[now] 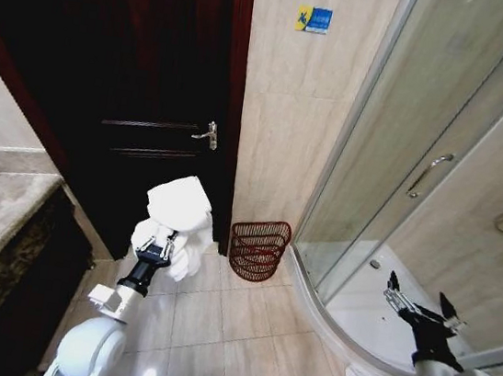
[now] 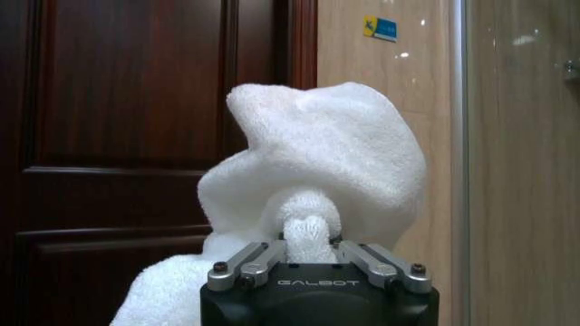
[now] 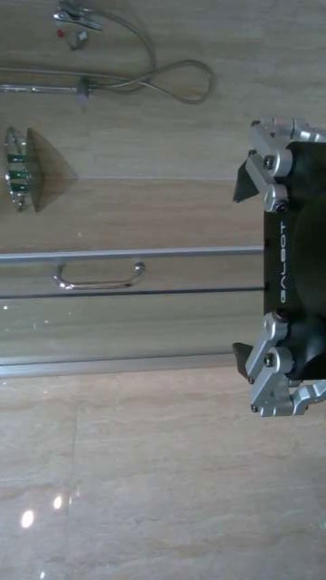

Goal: Discard the used towel into the hamper.

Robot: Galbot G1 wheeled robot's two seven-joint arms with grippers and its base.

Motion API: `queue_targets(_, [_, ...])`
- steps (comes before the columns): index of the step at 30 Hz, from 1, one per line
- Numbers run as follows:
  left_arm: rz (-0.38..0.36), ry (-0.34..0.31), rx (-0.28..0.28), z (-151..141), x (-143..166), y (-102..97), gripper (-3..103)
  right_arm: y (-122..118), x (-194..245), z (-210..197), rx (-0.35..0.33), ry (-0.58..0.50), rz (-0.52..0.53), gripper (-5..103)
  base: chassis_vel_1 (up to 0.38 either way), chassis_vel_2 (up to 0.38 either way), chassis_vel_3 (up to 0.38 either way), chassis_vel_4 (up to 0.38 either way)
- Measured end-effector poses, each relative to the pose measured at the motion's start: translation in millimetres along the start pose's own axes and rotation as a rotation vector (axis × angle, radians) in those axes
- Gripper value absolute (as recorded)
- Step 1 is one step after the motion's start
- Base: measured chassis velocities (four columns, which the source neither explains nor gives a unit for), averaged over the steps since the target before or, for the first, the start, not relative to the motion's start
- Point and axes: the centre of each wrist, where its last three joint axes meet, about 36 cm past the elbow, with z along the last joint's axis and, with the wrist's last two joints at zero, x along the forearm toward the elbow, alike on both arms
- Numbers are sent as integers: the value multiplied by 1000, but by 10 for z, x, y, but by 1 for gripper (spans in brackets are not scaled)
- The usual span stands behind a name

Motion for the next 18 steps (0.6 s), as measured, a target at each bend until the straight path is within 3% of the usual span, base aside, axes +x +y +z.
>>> queue_targets(18, [-20, 3, -11, 113, -64, 88, 14, -62, -42, 131, 9, 14, 7, 100, 0, 0, 0, 0])
